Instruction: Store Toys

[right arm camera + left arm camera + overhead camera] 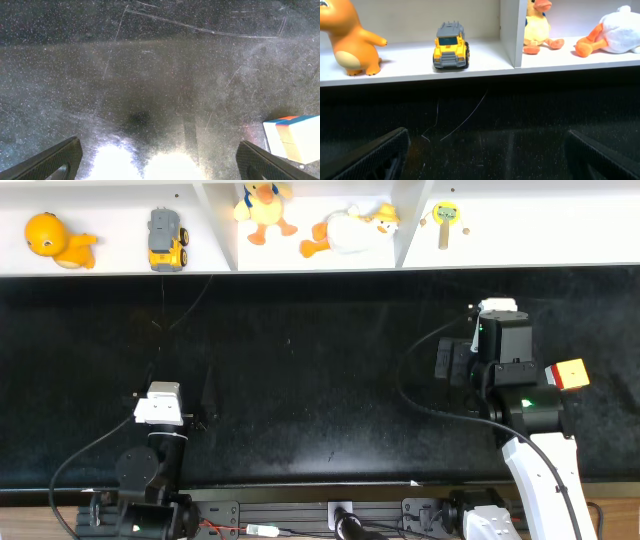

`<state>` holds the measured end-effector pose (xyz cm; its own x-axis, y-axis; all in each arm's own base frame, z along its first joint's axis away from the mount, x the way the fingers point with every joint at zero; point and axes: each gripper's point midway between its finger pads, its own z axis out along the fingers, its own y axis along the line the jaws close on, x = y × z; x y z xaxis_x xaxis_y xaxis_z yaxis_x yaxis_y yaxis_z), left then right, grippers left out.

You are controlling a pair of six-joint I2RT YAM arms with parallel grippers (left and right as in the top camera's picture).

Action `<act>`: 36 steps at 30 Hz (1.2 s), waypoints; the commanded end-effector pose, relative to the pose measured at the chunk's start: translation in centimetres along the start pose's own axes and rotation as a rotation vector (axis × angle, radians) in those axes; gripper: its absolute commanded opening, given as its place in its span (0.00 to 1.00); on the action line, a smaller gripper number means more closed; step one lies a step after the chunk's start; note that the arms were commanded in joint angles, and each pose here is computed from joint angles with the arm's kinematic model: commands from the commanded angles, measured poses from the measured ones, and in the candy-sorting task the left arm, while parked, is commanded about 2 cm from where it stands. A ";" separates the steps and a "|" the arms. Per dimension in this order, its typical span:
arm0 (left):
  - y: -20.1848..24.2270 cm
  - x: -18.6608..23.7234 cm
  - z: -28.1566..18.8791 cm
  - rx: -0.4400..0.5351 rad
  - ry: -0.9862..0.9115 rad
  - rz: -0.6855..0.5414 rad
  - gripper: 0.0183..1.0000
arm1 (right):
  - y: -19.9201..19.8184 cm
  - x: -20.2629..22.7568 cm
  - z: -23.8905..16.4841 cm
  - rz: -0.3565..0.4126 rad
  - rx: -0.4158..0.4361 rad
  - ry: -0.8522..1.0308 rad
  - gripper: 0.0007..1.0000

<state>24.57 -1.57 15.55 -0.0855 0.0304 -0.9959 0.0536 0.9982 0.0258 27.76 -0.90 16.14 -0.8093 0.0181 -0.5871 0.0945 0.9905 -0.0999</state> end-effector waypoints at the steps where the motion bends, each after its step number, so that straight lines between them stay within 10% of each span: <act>1: -0.2 -0.1 -0.1 0.010 -0.009 0.011 1.00 | 0.2 0.1 0.0 -0.001 -0.009 -0.003 1.00; 29: -0.2 -0.1 -0.1 0.010 -0.009 0.011 1.00 | -9.1 -0.2 3.5 -0.079 0.197 0.066 1.00; 32: -0.2 -0.1 -0.1 0.010 -0.009 0.011 1.00 | -9.6 0.6 4.0 -0.202 0.091 0.083 1.00; 36: -0.2 -0.1 -0.1 0.010 -0.009 0.011 1.00 | -11.9 1.9 3.7 -0.154 0.048 0.087 1.00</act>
<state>24.57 -1.57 15.55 -0.0855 0.0304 -0.9959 0.0536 0.9982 0.0258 27.44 -13.18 13.29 -0.8772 -0.0384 -0.4786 0.0970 0.9621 -0.2549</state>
